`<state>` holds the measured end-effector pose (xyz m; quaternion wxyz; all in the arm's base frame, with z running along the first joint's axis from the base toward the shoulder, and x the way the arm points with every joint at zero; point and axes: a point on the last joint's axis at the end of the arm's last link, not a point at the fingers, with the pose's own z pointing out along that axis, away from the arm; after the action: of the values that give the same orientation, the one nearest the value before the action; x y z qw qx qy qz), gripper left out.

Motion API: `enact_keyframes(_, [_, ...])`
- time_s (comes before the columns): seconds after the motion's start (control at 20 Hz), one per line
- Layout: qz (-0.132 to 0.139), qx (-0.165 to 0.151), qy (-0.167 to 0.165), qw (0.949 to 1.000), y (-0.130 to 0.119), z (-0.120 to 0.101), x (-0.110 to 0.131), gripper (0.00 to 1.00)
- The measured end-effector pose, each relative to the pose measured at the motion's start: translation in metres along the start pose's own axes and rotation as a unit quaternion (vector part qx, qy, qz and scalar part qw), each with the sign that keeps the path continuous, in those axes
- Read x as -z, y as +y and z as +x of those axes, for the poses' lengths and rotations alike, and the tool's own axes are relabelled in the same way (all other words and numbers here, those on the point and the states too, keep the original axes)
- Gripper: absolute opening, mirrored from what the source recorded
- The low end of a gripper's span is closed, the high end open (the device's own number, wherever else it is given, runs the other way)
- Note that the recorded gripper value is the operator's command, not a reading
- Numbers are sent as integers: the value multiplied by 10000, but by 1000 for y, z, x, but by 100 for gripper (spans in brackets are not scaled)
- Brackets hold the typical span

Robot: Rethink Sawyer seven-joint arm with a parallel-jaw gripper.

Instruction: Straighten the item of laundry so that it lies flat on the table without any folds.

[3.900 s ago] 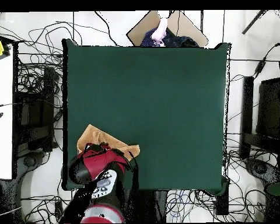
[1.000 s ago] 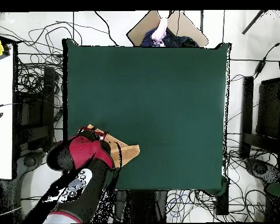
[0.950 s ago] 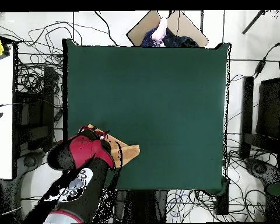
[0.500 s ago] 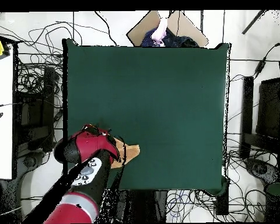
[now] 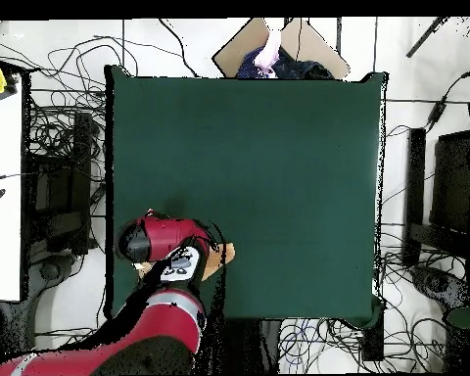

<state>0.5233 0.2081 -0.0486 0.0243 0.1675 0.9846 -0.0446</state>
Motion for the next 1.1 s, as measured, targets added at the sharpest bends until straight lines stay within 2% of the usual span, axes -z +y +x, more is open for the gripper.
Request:
enact_keyframes(0.2, [-63,-108,440,9990,4,-1,9,100])
enact_keyframes(0.4, [-123,-76,626,9979,15,2,21,100])
enact_keyframes(0.75, [-270,36,554,9981,34,3,38,100])
enact_keyframes(1.1, [-193,247,614,9976,37,20,28,100])
